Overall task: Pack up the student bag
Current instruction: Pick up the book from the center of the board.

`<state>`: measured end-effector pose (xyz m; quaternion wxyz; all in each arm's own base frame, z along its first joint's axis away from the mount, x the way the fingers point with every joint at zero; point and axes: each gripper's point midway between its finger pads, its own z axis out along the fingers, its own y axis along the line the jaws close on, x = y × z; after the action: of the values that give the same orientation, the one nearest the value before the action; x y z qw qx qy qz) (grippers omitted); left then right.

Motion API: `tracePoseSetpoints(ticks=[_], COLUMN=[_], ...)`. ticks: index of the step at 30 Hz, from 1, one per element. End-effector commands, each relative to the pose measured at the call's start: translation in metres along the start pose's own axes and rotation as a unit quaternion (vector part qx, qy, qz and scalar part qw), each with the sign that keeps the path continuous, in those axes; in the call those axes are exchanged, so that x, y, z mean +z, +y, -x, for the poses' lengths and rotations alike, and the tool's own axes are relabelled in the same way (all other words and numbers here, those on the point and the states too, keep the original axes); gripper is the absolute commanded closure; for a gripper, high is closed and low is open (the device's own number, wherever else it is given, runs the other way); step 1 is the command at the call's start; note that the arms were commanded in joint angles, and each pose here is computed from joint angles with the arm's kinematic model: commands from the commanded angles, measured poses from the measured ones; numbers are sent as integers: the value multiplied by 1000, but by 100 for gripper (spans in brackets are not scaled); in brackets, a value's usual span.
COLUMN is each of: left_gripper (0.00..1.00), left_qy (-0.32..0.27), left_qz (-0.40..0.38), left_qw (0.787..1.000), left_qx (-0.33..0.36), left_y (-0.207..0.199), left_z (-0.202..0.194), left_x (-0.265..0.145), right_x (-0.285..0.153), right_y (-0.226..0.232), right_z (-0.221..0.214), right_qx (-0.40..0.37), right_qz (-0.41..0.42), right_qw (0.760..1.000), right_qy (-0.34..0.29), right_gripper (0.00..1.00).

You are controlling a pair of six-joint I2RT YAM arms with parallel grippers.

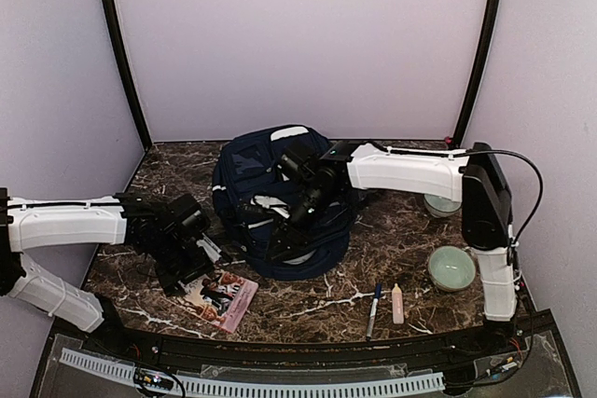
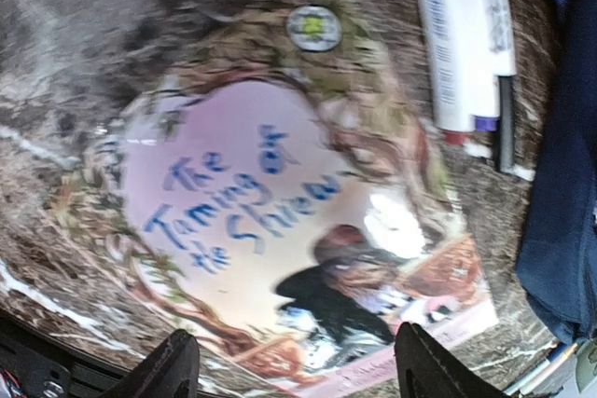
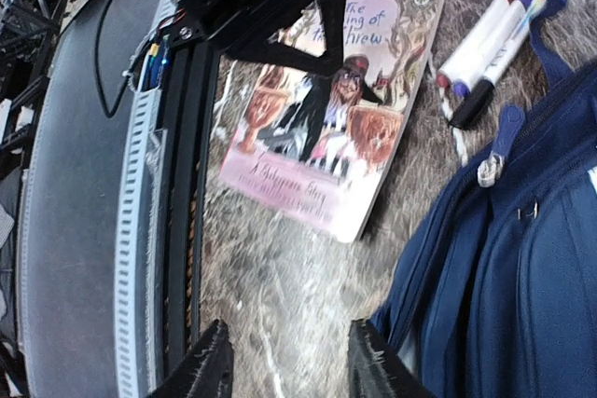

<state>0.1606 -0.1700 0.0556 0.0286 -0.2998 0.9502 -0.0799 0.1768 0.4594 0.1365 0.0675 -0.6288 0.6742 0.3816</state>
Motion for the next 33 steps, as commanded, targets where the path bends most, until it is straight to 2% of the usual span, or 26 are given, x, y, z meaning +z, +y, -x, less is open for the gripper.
tracePoseSetpoints(ticks=[1,4,7,12,21,28,33], left_gripper=[25,22,24,26,28,32,35], left_qy=[-28,-28,-22,-13,-16,1,19], left_qz=[3,-7,-19,-35,-37,-32,-38], left_qw=[999,998,996,992,991,992,991], left_qx=[-27,-50,-83,-117,-125,-125,-124], left_y=[26,42,55,67,68,68,66], left_z=[8,8,5,1,3,-3,-9], left_x=[3,9,18,30,38,41,48], right_x=[25,47,73,115,133,128,130], right_y=[-4,-7,-11,-36,-64,-89,-89], right_z=[42,55,66,60,35,3,-13], right_qx=[24,36,51,74,104,152,187], right_qz=[-10,10,28,0,-43,-84,-41], right_qw=[999,999,997,997,994,984,980], right_qy=[-36,-39,-41,-15,12,41,48], right_gripper=[55,54,54,55,44,43,42])
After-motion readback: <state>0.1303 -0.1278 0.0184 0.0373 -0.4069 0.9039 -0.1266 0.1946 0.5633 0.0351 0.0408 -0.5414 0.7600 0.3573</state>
